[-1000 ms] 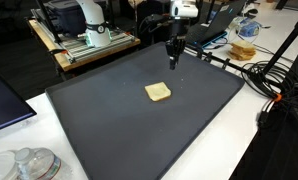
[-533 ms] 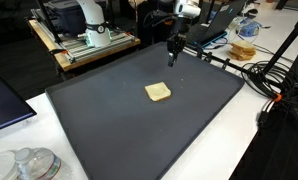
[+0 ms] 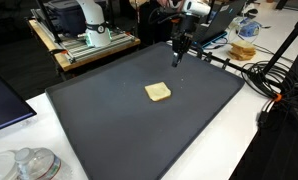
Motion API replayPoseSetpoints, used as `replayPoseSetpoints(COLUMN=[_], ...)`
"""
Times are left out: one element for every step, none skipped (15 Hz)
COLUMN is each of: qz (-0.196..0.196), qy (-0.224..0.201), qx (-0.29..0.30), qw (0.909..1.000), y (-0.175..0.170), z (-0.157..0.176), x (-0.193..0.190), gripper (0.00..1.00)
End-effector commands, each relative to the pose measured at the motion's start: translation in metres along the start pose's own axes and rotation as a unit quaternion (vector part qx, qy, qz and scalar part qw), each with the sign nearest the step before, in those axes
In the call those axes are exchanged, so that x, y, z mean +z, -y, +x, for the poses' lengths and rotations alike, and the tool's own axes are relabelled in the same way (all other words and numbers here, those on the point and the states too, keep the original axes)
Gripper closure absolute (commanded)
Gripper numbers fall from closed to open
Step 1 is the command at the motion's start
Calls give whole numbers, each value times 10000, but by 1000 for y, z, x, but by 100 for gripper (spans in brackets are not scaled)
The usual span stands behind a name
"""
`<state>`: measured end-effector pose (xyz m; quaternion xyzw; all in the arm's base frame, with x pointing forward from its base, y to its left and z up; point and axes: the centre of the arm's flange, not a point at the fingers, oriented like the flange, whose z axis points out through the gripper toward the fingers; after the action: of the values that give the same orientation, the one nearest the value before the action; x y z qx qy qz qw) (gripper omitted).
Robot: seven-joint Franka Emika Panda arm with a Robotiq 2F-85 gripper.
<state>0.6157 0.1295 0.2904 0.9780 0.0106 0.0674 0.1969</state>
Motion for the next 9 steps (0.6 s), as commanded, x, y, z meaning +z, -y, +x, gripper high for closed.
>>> replayPoseSetpoints(qz=[39, 108, 130, 196, 254, 278, 339, 416, 472], qy=[203, 257, 298, 373, 468, 538, 637, 723, 797], qx=[158, 201, 229, 246, 287, 315, 346, 352, 365], qw=[9997, 9994, 9992, 9988, 9982, 9977, 9968, 9959, 9950], y=[2, 3, 2, 2, 1, -1, -4, -8, -12], z=[47, 55, 63, 70, 78, 84, 92, 98, 104], x=[1, 1, 3, 5, 7, 9, 11, 13, 14], gripper=[95, 95, 95, 95, 95, 95, 95, 95, 95])
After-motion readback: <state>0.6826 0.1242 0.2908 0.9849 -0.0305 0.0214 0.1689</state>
